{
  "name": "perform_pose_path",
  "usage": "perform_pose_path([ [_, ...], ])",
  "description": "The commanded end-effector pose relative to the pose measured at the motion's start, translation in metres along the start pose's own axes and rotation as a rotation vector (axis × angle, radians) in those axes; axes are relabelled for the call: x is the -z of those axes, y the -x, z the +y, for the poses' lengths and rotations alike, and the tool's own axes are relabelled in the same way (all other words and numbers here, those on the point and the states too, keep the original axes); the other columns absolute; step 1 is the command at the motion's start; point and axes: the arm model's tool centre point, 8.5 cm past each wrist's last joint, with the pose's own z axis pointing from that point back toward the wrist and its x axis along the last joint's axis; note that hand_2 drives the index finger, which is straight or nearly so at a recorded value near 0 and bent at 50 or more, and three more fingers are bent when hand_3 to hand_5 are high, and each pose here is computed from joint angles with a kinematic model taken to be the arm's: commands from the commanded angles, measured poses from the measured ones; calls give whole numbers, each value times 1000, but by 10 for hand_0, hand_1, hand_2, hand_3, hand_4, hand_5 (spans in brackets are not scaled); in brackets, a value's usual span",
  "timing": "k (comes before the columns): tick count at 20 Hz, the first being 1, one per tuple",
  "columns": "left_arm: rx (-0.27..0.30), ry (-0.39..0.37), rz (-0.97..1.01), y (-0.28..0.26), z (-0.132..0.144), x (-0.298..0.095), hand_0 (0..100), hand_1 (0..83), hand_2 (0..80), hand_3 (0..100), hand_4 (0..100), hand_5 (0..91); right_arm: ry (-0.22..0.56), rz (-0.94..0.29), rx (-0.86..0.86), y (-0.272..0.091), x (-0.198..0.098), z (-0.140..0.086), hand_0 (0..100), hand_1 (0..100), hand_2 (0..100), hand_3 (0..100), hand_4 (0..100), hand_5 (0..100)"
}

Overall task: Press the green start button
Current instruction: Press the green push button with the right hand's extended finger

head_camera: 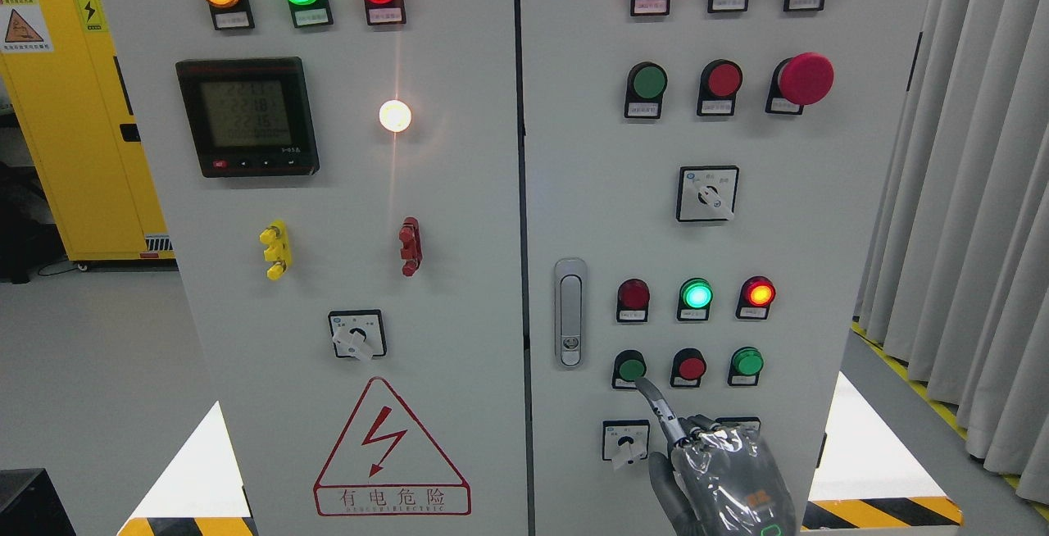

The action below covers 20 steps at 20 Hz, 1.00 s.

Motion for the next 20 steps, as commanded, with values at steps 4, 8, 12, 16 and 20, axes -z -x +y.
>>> perform_pose_path([
  [4,0,0,0,0,0,0,120,556,0,0,0,0,-37,9,11,3,2,11,798,892,0,799,822,940],
  [8,0,0,0,0,0,0,120,556,0,0,0,0,-36,24,16,5,4,11,804,892,0,800,825,940],
  [12,0,0,0,0,0,0,120,556,0,0,0,0,-38,31,17,7,4,12,814,891,0,802,826,941],
  [16,0,0,0,0,0,0,120,556,0,0,0,0,-31,29,14,8,7,10,822,890,0,802,826,942],
  [20,1,-1,0,0,0,0,120,556,0,0,0,0,-44,31,16,9,8,12,827,890,0,803,827,944],
])
